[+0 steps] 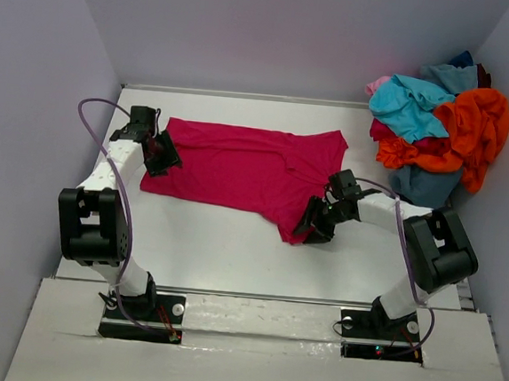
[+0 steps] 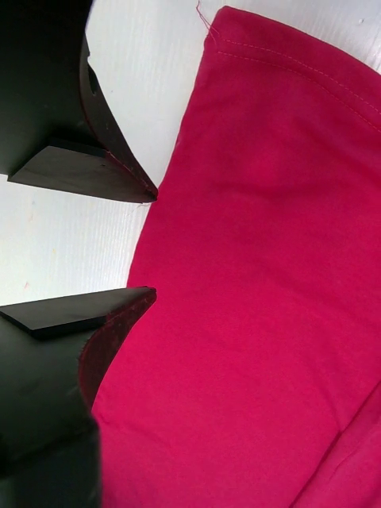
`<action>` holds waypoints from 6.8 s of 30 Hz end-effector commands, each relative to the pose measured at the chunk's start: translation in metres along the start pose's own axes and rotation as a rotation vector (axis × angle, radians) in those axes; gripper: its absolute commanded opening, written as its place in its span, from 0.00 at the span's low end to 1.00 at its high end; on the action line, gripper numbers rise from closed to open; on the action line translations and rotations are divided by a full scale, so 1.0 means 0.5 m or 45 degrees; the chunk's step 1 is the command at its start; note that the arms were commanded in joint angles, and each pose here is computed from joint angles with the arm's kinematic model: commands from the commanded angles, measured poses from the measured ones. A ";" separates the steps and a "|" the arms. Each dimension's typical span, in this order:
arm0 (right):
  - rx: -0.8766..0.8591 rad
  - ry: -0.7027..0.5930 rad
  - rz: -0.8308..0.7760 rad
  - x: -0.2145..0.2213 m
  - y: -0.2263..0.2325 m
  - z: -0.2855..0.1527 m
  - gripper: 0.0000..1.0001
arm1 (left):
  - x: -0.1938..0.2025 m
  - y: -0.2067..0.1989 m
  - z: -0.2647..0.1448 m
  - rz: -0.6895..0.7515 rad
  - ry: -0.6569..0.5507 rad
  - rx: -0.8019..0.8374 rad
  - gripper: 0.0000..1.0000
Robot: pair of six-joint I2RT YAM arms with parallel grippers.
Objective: Fold and stack the t-shirts
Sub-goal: Fold the tshirt
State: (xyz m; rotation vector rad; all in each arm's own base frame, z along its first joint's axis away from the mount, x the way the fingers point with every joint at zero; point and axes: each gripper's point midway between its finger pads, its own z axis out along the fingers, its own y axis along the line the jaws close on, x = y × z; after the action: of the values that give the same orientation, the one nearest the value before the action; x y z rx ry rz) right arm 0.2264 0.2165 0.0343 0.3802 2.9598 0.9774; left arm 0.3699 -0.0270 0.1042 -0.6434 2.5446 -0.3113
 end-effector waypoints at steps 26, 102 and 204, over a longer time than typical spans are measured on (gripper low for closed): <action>-0.067 -0.253 -0.227 -0.142 0.188 -0.105 0.08 | -0.015 0.001 0.000 0.031 -0.012 -0.012 0.58; 0.121 -0.258 -0.185 -0.307 0.118 -0.075 0.41 | -0.002 0.003 0.034 0.036 0.050 -0.007 0.58; 0.343 -0.236 -0.285 -0.339 0.075 -0.040 0.37 | 0.004 0.061 0.067 -0.056 0.021 -0.150 0.58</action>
State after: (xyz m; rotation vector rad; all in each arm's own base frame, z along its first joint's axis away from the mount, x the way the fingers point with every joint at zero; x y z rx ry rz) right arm 0.3821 0.1881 0.0455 0.1651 2.9369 0.4852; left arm 0.3733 -0.0102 0.0573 -0.7293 2.6157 -0.2025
